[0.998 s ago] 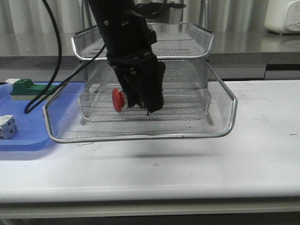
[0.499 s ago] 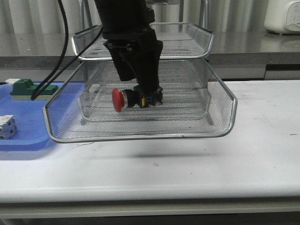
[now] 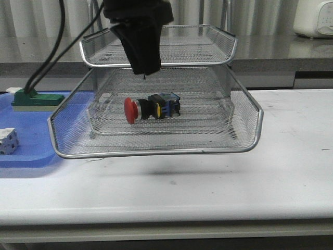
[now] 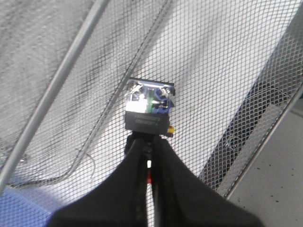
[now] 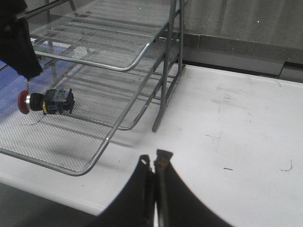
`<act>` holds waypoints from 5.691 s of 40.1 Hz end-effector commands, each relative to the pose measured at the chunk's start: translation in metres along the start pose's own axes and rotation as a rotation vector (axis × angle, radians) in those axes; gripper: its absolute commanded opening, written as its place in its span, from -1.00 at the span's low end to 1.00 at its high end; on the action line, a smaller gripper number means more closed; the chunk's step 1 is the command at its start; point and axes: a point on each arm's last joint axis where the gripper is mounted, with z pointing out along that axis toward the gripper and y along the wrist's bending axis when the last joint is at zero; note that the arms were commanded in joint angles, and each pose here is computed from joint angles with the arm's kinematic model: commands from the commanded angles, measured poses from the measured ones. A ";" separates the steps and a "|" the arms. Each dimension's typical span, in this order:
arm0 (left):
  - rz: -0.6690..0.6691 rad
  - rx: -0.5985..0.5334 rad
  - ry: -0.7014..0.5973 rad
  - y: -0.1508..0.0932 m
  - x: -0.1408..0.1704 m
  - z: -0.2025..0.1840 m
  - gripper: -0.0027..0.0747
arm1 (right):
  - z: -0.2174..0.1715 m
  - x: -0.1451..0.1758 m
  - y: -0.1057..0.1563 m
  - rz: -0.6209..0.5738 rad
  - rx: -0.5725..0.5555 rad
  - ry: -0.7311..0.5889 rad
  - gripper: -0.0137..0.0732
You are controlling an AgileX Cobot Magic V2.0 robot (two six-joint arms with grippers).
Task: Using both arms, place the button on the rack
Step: 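Raise the left gripper away from the rack, then push the middle mesh tray back into the rack with the right gripper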
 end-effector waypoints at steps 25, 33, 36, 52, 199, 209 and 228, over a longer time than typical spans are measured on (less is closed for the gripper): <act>-0.539 -0.145 -0.154 0.040 0.157 -0.112 -0.98 | -0.003 -0.015 -0.002 0.008 0.028 -0.086 -0.82; -0.620 -0.256 -0.279 0.018 0.200 -0.118 -0.98 | -0.003 -0.015 -0.002 0.008 0.028 -0.086 -0.82; -0.620 -0.307 -0.347 0.003 0.212 -0.122 -0.98 | -0.003 -0.015 -0.002 0.008 0.028 -0.086 -0.82; -0.560 -0.555 -0.699 -0.087 0.284 -0.120 -0.98 | -0.003 -0.015 -0.002 0.008 0.028 -0.086 -0.82; -0.451 -0.727 -0.992 -0.149 0.329 -0.125 -0.98 | 0.264 0.017 0.169 -0.160 -0.418 0.404 -0.82; -0.451 -0.727 -0.992 -0.149 0.329 -0.125 -0.98 | 0.288 0.000 0.149 -0.124 -0.367 0.386 -0.82; -0.451 -0.727 -0.992 -0.149 0.329 -0.125 -0.98 | 0.325 -0.021 0.127 -0.088 -0.328 0.375 -0.82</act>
